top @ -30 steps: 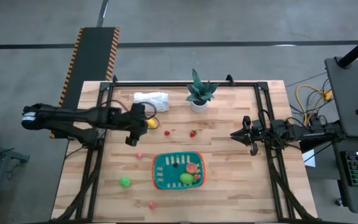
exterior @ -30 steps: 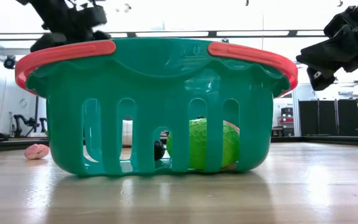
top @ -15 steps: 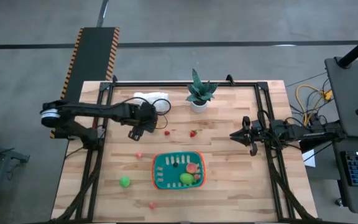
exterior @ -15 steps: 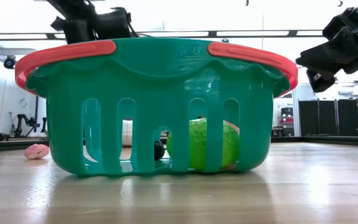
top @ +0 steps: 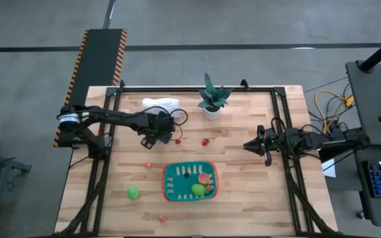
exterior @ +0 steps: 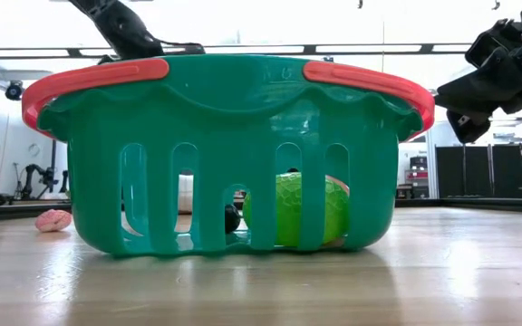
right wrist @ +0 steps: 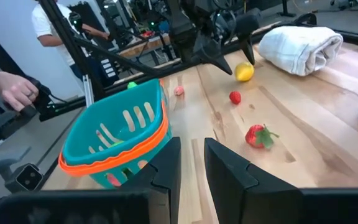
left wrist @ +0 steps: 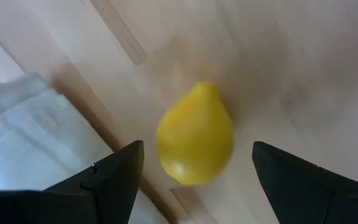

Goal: Pick and placing Produce into tupperware
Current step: Put the yellow lemon into the blue basket

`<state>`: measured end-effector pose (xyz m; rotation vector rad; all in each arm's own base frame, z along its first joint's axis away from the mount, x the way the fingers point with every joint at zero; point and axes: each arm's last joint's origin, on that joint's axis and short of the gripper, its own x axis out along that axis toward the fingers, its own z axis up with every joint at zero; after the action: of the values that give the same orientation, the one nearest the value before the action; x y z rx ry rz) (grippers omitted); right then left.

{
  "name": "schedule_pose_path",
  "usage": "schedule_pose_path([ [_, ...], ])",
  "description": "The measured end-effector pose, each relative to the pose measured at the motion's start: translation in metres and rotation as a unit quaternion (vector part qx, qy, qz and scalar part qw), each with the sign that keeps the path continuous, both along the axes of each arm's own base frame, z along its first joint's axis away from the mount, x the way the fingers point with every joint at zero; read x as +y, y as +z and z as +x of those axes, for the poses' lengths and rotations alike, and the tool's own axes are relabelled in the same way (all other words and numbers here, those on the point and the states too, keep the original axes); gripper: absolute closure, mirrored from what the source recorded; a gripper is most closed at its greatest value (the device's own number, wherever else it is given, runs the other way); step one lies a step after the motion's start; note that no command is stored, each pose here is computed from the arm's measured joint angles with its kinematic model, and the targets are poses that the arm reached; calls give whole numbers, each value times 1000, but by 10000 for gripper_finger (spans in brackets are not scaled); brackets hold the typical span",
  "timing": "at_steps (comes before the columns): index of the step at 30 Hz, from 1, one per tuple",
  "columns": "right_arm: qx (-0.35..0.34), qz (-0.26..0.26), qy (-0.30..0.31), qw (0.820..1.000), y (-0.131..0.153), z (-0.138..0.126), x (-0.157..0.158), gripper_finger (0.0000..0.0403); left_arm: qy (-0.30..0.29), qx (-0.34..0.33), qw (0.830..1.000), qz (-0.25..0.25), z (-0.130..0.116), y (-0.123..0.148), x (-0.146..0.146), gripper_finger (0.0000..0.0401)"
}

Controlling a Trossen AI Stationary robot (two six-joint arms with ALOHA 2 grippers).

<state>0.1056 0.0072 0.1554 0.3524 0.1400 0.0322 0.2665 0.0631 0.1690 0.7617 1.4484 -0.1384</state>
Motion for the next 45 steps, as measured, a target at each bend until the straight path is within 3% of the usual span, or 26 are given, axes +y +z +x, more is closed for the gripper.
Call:
schedule_pose_path([
  [8,13,-1,3,1000,-2,1,0,339,-31,22,999,5,7,-14,5,116],
  [19,16,4,11,1000,-3,2,1,339,-30,36,999,2,8,-22,6,117],
  [23,18,4,11,1000,-3,2,1,339,-28,33,999,0,7,-21,6,139],
  [30,17,4,11,1000,-3,2,1,339,-25,32,999,-2,6,-20,6,216],
  [45,17,4,11,1000,-3,2,1,339,-6,16,1000,0,6,-16,6,218],
])
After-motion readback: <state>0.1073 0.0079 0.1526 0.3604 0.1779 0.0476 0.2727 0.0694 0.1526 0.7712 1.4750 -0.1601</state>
